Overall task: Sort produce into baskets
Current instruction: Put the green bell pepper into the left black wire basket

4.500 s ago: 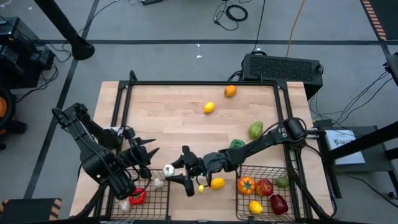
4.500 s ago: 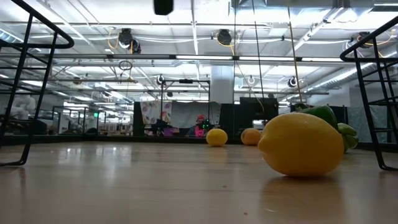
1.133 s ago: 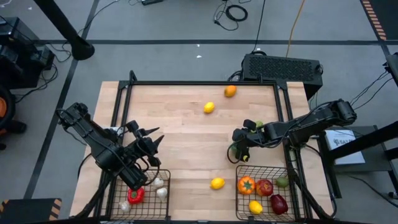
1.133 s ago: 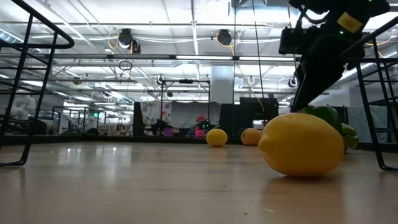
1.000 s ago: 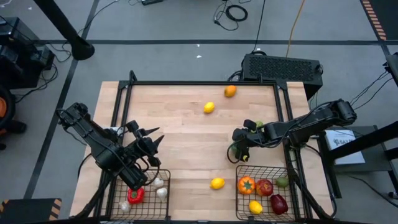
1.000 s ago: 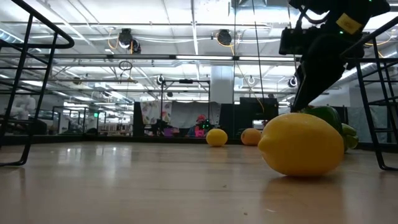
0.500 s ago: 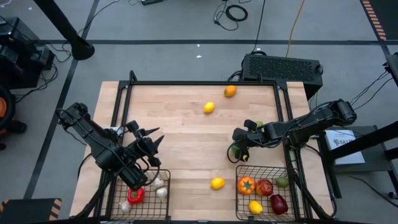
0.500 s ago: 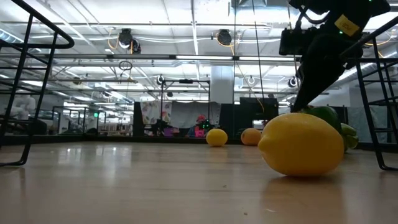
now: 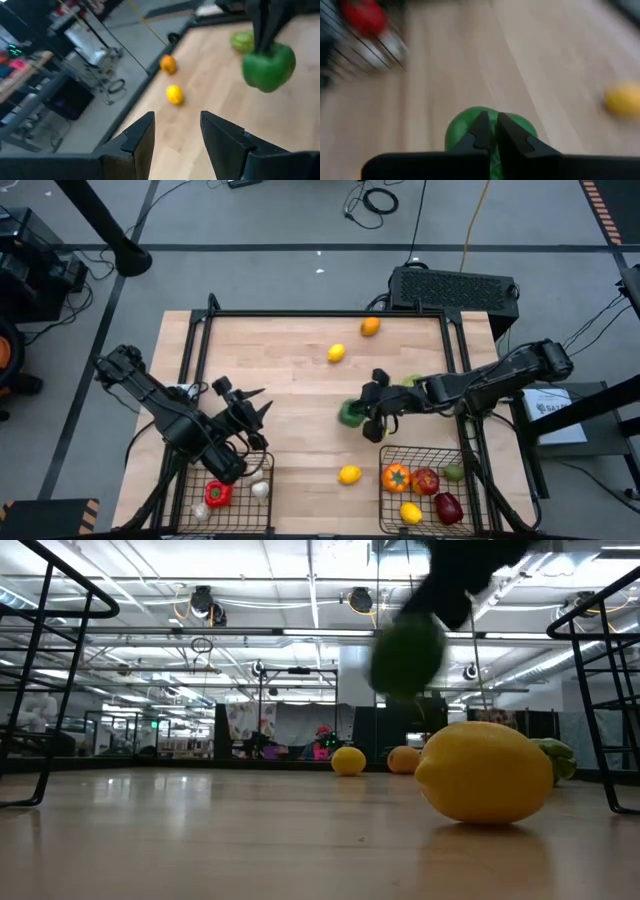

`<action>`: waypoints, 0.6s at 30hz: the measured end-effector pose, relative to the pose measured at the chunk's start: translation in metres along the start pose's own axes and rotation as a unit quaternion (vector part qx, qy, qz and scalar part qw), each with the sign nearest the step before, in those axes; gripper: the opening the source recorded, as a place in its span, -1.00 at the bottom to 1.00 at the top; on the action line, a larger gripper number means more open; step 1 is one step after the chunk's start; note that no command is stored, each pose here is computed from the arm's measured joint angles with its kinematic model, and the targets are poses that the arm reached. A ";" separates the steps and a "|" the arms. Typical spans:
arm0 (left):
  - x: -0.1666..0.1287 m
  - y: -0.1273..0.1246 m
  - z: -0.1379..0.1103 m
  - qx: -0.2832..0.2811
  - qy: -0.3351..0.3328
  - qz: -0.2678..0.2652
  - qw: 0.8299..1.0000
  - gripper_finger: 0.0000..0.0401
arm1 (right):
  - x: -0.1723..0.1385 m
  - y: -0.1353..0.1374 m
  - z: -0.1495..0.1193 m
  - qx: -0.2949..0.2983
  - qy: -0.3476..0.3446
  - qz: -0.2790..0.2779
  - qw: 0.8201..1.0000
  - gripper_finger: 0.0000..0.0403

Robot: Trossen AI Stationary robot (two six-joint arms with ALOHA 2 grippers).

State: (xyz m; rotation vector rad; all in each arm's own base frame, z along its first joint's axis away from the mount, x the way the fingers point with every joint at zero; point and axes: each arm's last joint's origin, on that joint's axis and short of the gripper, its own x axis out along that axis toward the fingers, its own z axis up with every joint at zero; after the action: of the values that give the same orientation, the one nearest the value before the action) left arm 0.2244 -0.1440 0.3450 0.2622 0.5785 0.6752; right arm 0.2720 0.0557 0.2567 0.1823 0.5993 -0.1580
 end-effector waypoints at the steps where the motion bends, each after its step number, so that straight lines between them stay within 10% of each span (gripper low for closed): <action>1: 0.002 -0.003 -0.001 0.004 0.007 -0.010 1.000 -0.17 | -0.001 0.005 0.006 -0.010 -0.033 0.015 0.999 -0.97; 9: -0.015 -0.014 -0.008 -0.045 0.011 -0.062 0.997 -0.07 | 0.002 0.031 0.036 -0.022 -0.230 0.088 0.969 -0.98; 18: -0.039 -0.028 -0.029 -0.106 -0.008 -0.101 0.989 0.32 | 0.033 0.047 0.035 -0.002 -0.304 0.138 0.942 -0.97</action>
State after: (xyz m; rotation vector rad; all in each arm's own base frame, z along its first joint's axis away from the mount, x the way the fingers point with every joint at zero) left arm 0.1973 -0.1893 0.3268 0.0091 0.5057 0.5326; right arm 0.3277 0.0905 0.2720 0.2001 -0.0469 0.0617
